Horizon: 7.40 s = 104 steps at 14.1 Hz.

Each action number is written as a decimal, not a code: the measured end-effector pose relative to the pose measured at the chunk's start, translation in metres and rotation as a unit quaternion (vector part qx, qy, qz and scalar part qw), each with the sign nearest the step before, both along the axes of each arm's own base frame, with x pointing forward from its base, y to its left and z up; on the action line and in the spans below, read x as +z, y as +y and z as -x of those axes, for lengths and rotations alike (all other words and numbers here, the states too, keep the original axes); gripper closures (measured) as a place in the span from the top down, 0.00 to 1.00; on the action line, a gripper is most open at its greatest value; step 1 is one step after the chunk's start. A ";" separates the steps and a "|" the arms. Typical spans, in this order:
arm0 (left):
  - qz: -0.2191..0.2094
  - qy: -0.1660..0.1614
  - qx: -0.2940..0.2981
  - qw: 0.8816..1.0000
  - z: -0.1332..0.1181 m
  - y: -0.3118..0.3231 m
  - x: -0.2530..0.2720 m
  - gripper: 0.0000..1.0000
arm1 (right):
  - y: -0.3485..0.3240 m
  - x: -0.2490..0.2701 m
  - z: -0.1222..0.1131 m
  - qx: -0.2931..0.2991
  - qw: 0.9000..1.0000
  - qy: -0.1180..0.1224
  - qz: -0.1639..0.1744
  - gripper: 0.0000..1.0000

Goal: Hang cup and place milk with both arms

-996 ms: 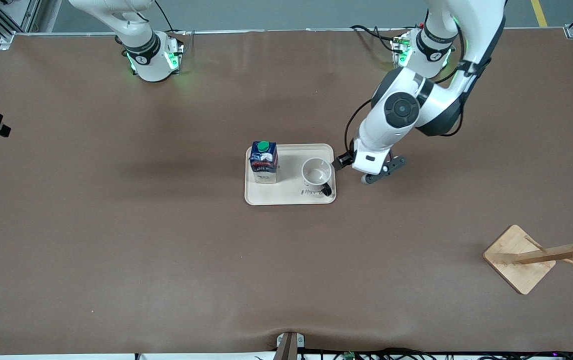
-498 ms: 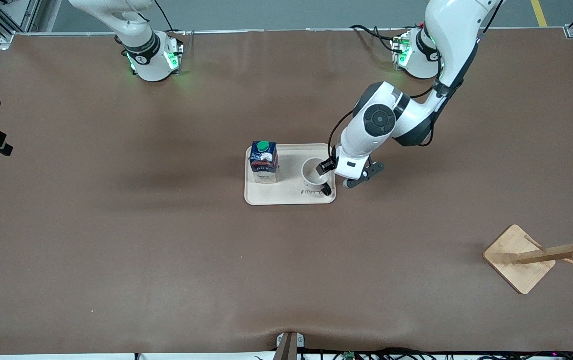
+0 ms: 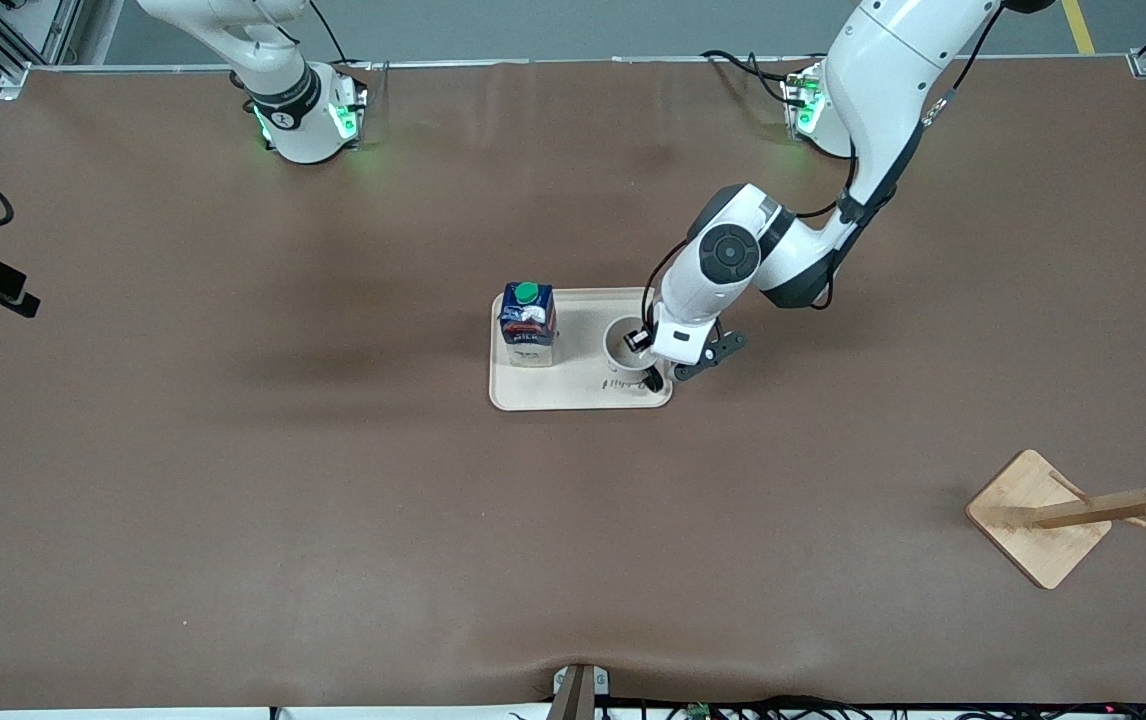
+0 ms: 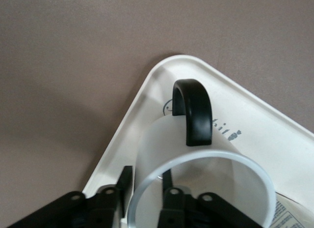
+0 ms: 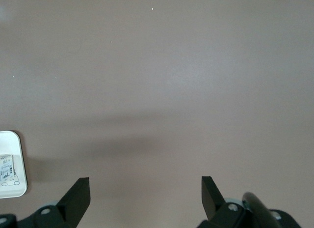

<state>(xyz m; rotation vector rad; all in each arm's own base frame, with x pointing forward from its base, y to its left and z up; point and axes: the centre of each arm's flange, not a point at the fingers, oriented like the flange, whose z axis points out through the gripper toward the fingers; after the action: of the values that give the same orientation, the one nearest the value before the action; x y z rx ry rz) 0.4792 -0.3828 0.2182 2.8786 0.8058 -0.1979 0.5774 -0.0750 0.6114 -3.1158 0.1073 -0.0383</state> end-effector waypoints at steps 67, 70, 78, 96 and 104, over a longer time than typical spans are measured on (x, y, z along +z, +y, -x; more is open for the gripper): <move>-0.087 -0.128 -0.382 0.911 -0.178 0.557 0.271 0.70 | 0.416 -0.140 0.019 -0.169 0.984 0.016 0.055 0.52; -0.078 -0.115 -0.352 0.926 -0.174 0.548 0.280 0.99 | 0.340 -0.121 -0.013 -0.195 0.979 0.016 0.050 0.52; -0.075 -0.051 -0.254 0.963 -0.134 0.452 0.356 1.00 | 0.085 -0.147 -0.025 -0.219 0.972 0.073 0.049 0.52; -0.084 -0.037 -0.251 0.964 -0.115 0.421 0.402 1.00 | -0.043 -0.270 0.047 -0.134 0.991 0.013 0.026 0.52; -0.086 -0.036 -0.237 0.967 -0.107 0.405 0.408 1.00 | -0.043 -0.270 0.048 -0.115 0.993 0.013 0.026 0.72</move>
<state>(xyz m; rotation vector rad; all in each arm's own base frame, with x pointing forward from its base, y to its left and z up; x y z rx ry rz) 0.5866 0.0223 0.6266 3.1744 0.1131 -0.0754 0.5299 -0.1175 0.3418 -3.1380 0.4729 -0.0037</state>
